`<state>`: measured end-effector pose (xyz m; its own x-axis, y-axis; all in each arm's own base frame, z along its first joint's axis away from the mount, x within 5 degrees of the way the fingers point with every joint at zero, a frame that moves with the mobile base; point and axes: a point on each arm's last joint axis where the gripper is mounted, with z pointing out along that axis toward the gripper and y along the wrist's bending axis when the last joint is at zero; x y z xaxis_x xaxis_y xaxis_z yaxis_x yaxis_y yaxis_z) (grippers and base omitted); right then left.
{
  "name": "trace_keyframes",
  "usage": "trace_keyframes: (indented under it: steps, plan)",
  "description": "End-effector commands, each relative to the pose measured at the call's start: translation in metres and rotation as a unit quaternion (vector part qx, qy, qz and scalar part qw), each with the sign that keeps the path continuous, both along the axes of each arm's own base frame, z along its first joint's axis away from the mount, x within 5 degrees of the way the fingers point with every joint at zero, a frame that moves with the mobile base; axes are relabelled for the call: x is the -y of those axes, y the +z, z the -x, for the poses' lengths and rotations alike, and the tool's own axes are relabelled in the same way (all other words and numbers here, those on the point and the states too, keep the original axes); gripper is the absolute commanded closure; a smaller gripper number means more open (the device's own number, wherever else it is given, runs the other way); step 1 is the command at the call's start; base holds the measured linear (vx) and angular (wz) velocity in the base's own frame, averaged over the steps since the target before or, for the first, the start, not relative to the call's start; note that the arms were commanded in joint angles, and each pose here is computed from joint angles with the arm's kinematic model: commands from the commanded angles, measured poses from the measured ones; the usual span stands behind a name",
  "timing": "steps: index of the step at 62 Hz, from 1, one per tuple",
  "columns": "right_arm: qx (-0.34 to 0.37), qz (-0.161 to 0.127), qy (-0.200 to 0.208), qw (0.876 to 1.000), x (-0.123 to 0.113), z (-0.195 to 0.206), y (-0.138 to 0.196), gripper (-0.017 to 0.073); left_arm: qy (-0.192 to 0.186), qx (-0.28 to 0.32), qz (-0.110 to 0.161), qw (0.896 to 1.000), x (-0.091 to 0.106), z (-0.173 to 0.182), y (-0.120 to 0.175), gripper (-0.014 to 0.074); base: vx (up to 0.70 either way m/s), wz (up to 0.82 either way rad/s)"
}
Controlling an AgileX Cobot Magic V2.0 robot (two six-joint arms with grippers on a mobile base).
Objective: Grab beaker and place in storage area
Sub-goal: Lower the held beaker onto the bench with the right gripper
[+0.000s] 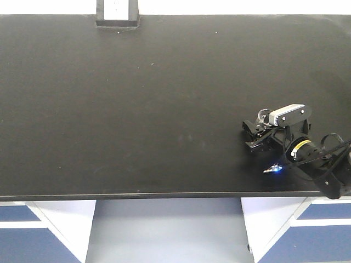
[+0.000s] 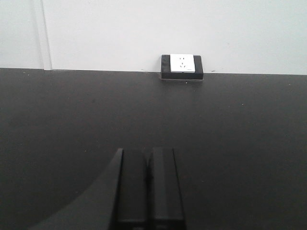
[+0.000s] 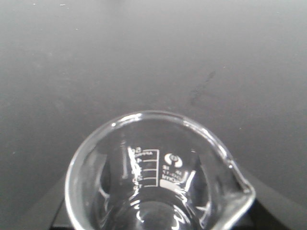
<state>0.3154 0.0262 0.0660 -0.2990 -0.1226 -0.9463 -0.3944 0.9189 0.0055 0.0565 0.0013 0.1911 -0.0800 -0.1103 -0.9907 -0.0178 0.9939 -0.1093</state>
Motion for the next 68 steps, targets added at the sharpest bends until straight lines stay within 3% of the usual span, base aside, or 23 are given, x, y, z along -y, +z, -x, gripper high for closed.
trace_keyframes:
  steps: [1, 36, 68]
  plan:
    - [0.123, -0.036, 0.003, 0.992, -0.001, -0.009, 0.034, 0.051, -0.01, 0.04, 0.006, 0.999, 0.002, 0.0, 0.001, 0.0602, 0.0, 0.0]
    - [0.117, -0.033, 0.003, 0.993, -0.001, -0.009, 0.033, 0.0132, -0.01, 0.04, 0.006, 0.999, 0.002, 0.0, 0.001, 0.0602, 0.0, 0.0]
    - [0.055, -0.043, -0.016, 0.997, 0.001, -0.008, 0.023, 0.0113, -0.01, 0.04, 0.006, 0.999, 0.002, 0.0, 0.001, 0.0602, 0.0, 0.0]
